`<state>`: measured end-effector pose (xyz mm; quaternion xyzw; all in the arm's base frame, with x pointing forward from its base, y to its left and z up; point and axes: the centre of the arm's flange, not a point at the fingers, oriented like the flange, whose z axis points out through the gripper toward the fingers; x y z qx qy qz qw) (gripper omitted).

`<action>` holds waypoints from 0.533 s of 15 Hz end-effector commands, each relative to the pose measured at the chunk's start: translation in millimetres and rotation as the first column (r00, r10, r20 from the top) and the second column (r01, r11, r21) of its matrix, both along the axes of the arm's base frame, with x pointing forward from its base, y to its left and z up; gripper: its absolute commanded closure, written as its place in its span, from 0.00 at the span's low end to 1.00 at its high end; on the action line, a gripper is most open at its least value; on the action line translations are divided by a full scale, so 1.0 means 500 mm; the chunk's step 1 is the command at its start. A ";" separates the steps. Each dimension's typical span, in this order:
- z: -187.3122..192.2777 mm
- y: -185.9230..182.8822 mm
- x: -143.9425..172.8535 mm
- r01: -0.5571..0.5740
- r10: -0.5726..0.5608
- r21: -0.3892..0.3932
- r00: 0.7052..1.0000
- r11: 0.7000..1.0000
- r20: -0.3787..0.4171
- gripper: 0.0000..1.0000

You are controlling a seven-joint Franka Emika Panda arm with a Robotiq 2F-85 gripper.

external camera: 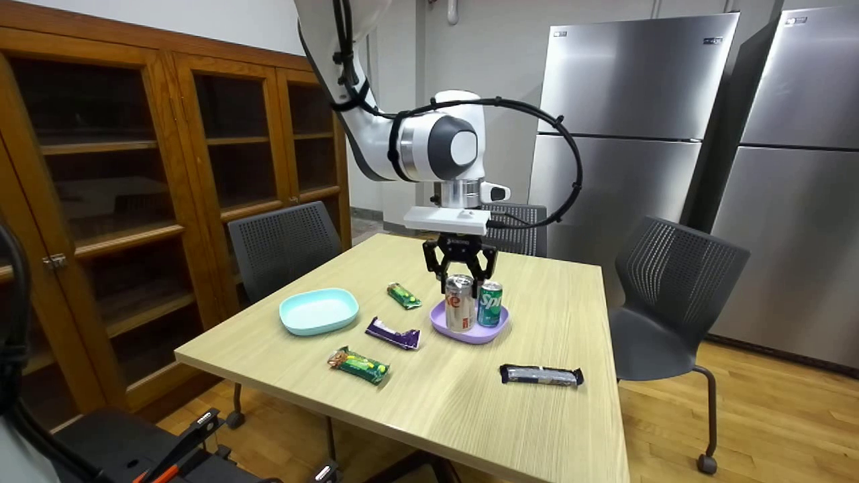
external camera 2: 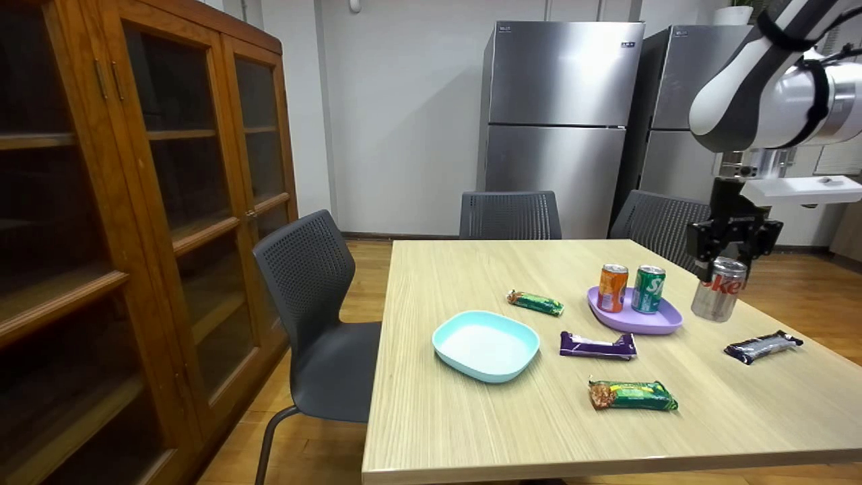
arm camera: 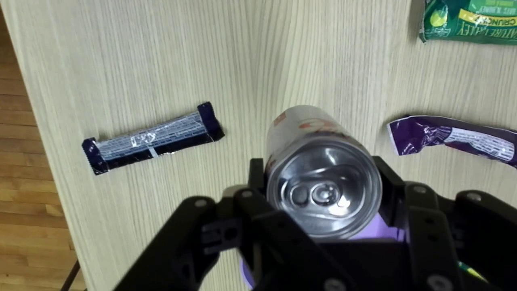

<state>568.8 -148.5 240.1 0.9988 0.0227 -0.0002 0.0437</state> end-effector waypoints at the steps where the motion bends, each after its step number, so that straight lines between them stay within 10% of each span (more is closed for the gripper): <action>1: -0.004 0.017 0.070 -0.039 0.038 0.005 0.999 0.999 0.007 0.61; 8: -0.039 0.021 0.181 -0.047 0.047 0.005 0.998 0.999 0.034 0.61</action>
